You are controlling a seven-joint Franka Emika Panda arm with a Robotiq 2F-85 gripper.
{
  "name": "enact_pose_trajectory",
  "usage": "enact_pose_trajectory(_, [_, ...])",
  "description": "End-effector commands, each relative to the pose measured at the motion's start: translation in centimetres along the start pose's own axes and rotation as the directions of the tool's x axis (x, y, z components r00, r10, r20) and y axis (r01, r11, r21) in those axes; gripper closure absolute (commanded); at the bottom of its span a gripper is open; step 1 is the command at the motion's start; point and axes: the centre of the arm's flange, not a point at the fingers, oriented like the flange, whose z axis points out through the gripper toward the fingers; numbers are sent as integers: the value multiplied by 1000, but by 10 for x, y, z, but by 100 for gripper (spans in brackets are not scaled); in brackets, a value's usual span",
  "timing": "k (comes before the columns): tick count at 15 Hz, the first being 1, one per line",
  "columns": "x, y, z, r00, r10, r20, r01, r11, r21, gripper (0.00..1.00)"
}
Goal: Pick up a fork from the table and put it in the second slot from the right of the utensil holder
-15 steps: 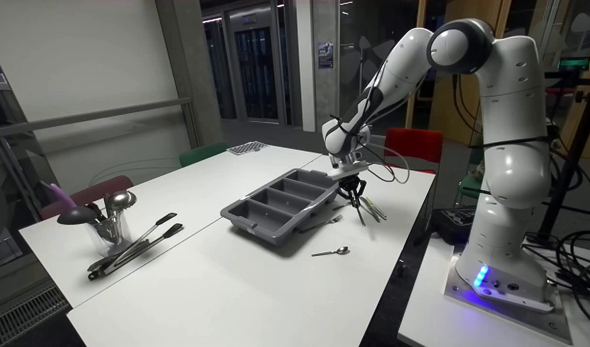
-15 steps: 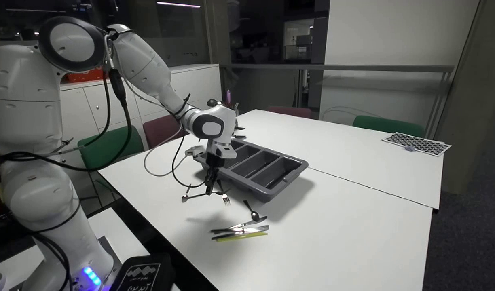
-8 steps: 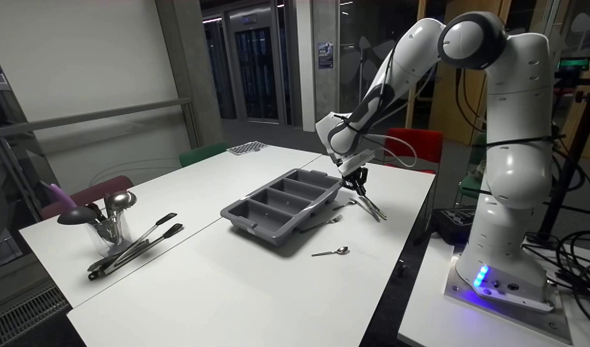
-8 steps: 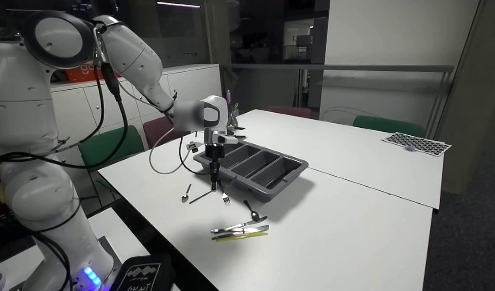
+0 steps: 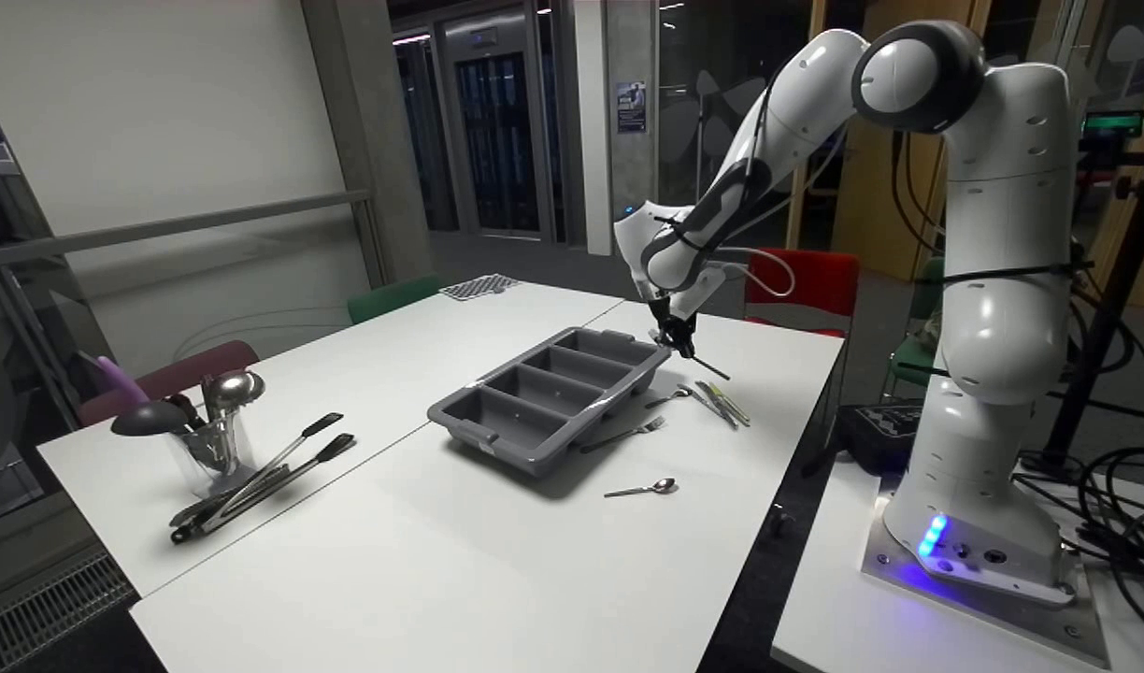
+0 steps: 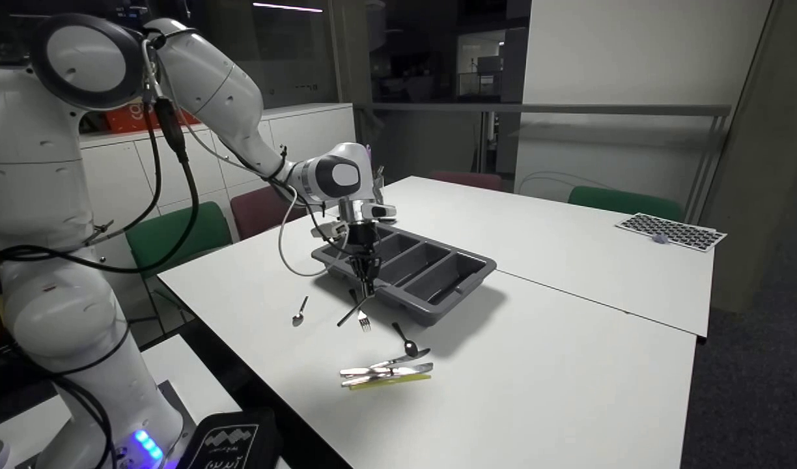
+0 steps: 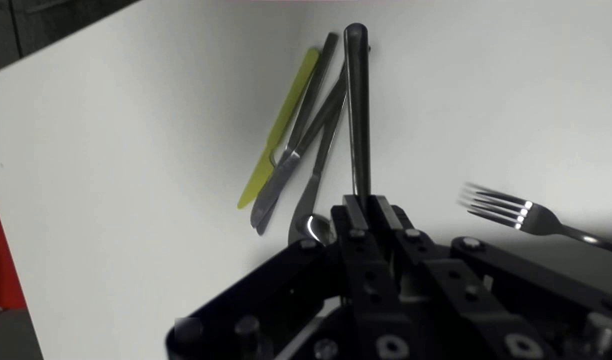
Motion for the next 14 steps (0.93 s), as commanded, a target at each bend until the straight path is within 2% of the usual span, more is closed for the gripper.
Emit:
enact_pose_trajectory(1, [13,22,-12,982,-168,-89,174,983,59,98])
enact_pose_trajectory(5, [28,28,-17,936,-331,-121,348,924,157,98])
enact_pose_trajectory(8, [31,22,-20,891,-433,-138,455,851,263,98])
enact_pose_trajectory(10, [28,15,-22,885,-455,-94,456,810,369,98])
enact_pose_trajectory(12, [23,9,-26,922,-388,16,340,826,451,98])
enact_pose_trajectory(14, [20,5,-30,933,-344,108,251,834,491,98])
